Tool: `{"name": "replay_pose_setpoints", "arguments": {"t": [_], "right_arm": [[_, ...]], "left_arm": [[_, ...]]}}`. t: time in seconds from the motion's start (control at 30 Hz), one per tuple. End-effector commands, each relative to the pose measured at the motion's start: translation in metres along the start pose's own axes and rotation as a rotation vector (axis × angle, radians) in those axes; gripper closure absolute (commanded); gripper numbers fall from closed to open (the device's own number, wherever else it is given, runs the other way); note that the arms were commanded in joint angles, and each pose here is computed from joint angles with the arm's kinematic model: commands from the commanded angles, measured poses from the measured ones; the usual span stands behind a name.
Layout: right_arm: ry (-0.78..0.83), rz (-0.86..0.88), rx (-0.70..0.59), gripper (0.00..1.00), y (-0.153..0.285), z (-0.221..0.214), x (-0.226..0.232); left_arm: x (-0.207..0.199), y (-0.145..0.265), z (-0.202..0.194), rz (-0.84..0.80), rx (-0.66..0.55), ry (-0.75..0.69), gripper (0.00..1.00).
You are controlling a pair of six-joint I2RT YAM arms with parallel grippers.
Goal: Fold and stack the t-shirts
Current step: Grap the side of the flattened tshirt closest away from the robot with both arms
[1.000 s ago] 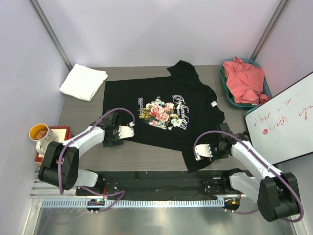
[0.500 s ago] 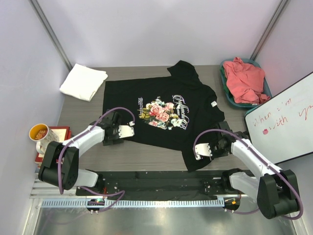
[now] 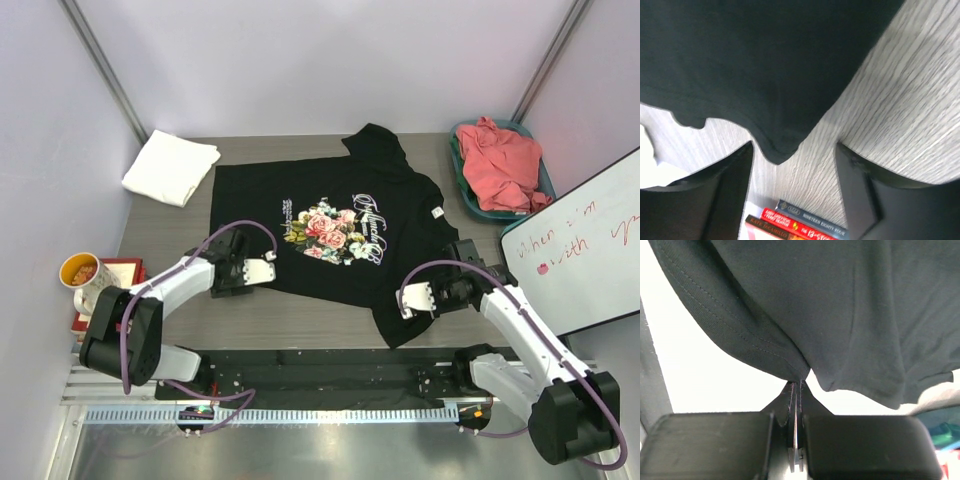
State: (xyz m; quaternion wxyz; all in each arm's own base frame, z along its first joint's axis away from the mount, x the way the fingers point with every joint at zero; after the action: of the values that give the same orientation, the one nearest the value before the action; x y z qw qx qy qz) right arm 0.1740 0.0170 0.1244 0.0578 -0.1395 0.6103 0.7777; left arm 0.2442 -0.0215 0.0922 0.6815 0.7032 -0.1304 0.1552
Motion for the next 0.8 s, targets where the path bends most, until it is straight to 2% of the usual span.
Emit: {"name": "replay_pose_setpoints", "arguments": {"t": [0.0,0.03,0.07,0.13,0.17,0.2,0.23,0.4,0.63,0.77], "right_arm": [[0.015,-0.065,-0.031,0.99,0.017,0.007,-0.017],[0.018,-0.078,-0.031,0.99,0.021,0.009,-0.021],[0.019,-0.084,-0.033,0.99,0.023,0.009,-0.022],[0.022,-0.112,-0.038,0.99,0.031,0.012,-0.029],[0.019,-0.121,-0.038,0.99,0.033,0.013,-0.031],[0.016,-0.128,-0.04,0.99,0.035,0.013,-0.034],[0.015,-0.146,-0.042,0.99,0.04,0.015,-0.038],[0.011,-0.197,-0.039,0.99,0.055,0.018,-0.051],[-0.016,-0.259,-0.06,0.99,0.084,0.028,-0.075],[-0.05,-0.27,-0.078,0.99,0.094,0.032,-0.084]], "left_arm": [[-0.005,-0.016,0.003,-0.025,-0.002,-0.011,0.38],[-0.005,-0.018,0.002,-0.029,0.007,-0.007,0.4],[-0.005,-0.019,0.002,-0.033,0.012,-0.004,0.51],[-0.005,-0.023,0.003,-0.051,0.02,0.002,0.65],[-0.005,-0.024,0.003,-0.058,0.024,0.009,0.79],[-0.004,-0.023,0.003,-0.06,0.025,0.013,0.87],[-0.002,-0.022,0.004,-0.053,0.021,0.017,1.0],[0.008,-0.004,0.007,-0.025,-0.024,0.03,1.0],[0.023,0.047,0.012,-0.002,-0.112,0.019,1.0],[0.018,0.071,0.008,-0.023,-0.128,-0.001,1.0]]}}
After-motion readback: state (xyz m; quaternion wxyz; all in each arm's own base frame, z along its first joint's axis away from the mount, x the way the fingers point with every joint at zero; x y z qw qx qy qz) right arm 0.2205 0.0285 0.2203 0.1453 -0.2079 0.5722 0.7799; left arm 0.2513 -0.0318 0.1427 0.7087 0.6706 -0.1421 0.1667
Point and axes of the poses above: each gripper's point midway between its finger pads, its own y axis back along the fingers, its own x axis along the line the jaws close on, z = x × y, the point moved 7 cm from there along y, back along the fingers, and after that the axes turned 7 degrees about -y, right-handed, at the moved point
